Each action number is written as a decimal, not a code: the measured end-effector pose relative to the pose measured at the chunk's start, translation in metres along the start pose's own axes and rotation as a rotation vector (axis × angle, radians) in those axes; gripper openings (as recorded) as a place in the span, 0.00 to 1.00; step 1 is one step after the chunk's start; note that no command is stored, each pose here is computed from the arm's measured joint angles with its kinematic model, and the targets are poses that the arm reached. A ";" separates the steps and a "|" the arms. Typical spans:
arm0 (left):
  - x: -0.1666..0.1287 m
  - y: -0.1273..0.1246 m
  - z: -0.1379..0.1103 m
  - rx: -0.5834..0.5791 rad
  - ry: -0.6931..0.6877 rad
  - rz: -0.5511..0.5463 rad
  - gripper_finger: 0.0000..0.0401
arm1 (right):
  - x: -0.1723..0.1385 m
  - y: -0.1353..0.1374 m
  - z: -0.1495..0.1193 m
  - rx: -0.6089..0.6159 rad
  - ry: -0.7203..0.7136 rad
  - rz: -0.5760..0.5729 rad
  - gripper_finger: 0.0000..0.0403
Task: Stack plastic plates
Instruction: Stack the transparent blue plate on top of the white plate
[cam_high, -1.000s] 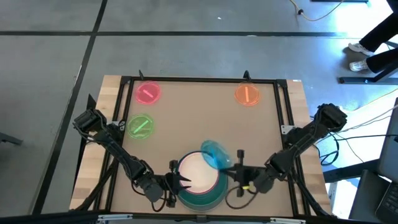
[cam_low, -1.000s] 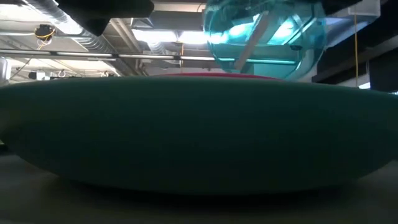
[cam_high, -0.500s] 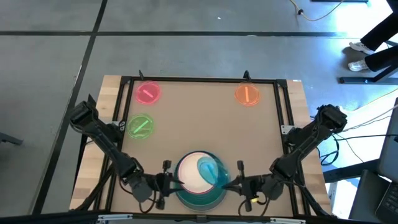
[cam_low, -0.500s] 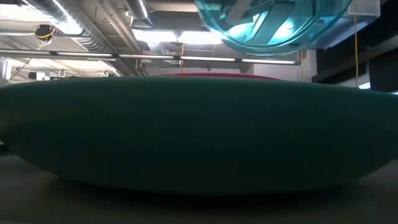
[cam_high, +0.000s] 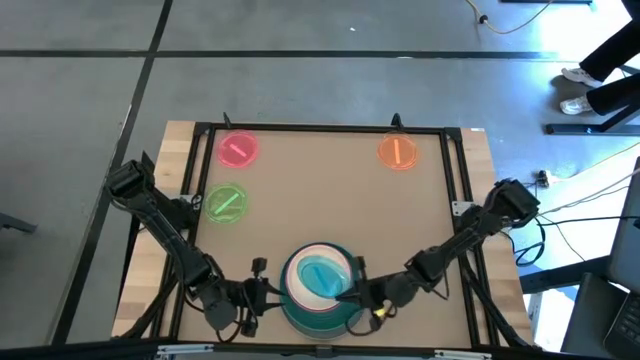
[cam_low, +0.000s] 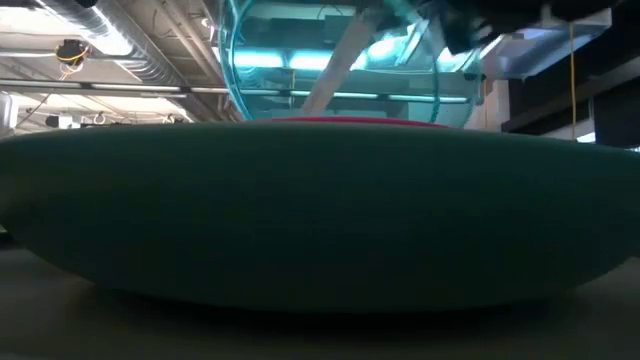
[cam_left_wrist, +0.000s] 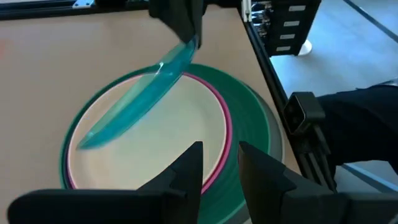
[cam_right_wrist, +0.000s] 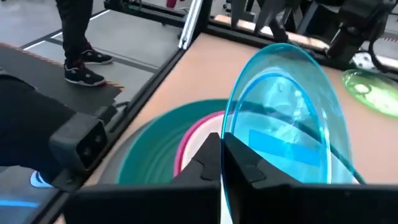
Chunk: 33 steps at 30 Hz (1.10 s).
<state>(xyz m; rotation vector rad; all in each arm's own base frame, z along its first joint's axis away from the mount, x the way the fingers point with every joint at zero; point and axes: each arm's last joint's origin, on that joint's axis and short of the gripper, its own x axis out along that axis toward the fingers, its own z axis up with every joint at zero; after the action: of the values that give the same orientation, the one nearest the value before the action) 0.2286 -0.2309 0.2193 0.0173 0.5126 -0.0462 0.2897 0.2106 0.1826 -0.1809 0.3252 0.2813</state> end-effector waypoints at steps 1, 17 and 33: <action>0.000 0.000 0.000 0.001 0.001 0.000 0.23 | 0.003 -0.002 -0.002 0.011 0.006 -0.007 0.00; 0.000 0.000 0.000 -0.025 0.001 -0.001 0.23 | 0.017 -0.007 -0.032 0.171 0.168 0.027 0.00; 0.000 0.000 0.000 -0.052 0.001 -0.001 0.23 | 0.018 -0.006 -0.031 0.249 0.181 0.067 0.33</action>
<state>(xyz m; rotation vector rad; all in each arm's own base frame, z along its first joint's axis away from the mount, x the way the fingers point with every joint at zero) 0.2286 -0.2311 0.2191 -0.0335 0.5144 -0.0340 0.2985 0.2022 0.1482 0.0504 0.5423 0.2887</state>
